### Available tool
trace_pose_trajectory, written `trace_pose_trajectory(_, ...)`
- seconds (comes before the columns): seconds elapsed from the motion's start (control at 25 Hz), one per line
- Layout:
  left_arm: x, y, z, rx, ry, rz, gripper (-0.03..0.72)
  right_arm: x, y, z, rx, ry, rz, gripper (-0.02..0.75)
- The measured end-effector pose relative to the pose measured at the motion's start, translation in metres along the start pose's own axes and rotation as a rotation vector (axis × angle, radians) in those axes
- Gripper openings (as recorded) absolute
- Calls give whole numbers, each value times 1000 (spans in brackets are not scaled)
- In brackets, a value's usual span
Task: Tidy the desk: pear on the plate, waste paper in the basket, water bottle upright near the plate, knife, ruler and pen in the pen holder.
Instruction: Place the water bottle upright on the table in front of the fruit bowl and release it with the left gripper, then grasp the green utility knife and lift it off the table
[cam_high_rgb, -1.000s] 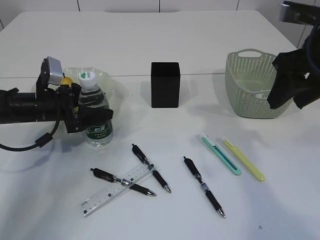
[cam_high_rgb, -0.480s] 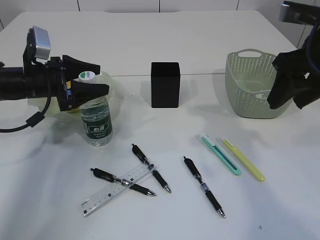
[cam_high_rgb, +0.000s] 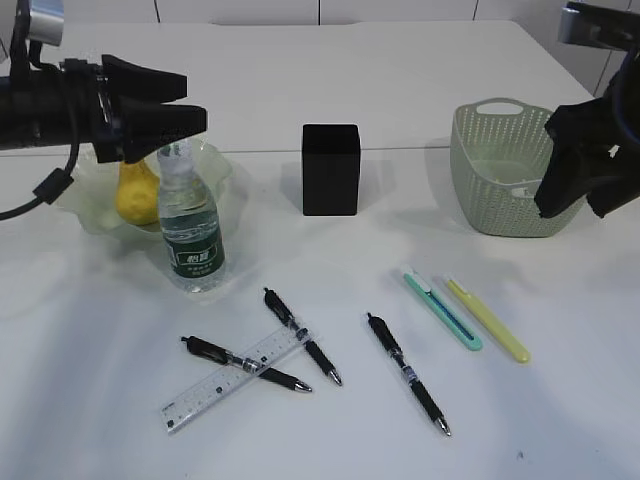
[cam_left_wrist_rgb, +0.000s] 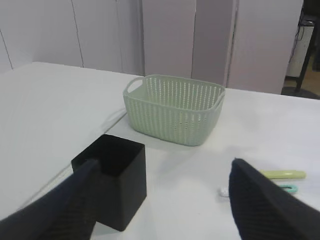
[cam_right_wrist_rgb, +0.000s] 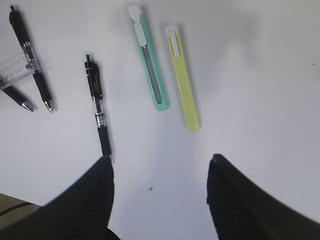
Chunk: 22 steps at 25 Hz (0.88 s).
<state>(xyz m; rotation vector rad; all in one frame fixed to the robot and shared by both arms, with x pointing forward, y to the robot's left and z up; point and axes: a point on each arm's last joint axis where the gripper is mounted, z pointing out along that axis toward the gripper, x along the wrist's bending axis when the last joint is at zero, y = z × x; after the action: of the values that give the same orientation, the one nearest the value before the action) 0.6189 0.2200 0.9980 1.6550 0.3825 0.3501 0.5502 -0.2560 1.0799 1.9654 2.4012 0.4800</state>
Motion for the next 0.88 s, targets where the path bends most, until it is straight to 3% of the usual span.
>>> trace_pose_trajectory(0.08, -3, 9, -3, 25, 4, -40, 563, 0, 0, 0, 0, 0, 0, 439)
trace_pose_trajectory(0.2, -9, 19, -9, 112, 11, -29, 563, 0, 0, 0, -2, 0, 0, 439)
trace_pose_trajectory(0.44, -15, 37, -25, 280, 129, -127, 563, 0, 0, 0, -5, -1, 0, 438)
trace_pose_trajectory(0.68, -25, 47, -42, 455, 202, -150, 547, 0, 1, 0, -7, -2, 0, 438)
trace_pose_trajectory(0.88, -35, 63, -58, 535, 291, -190, 532, 0, 1, 0, -7, -2, 0, 438)
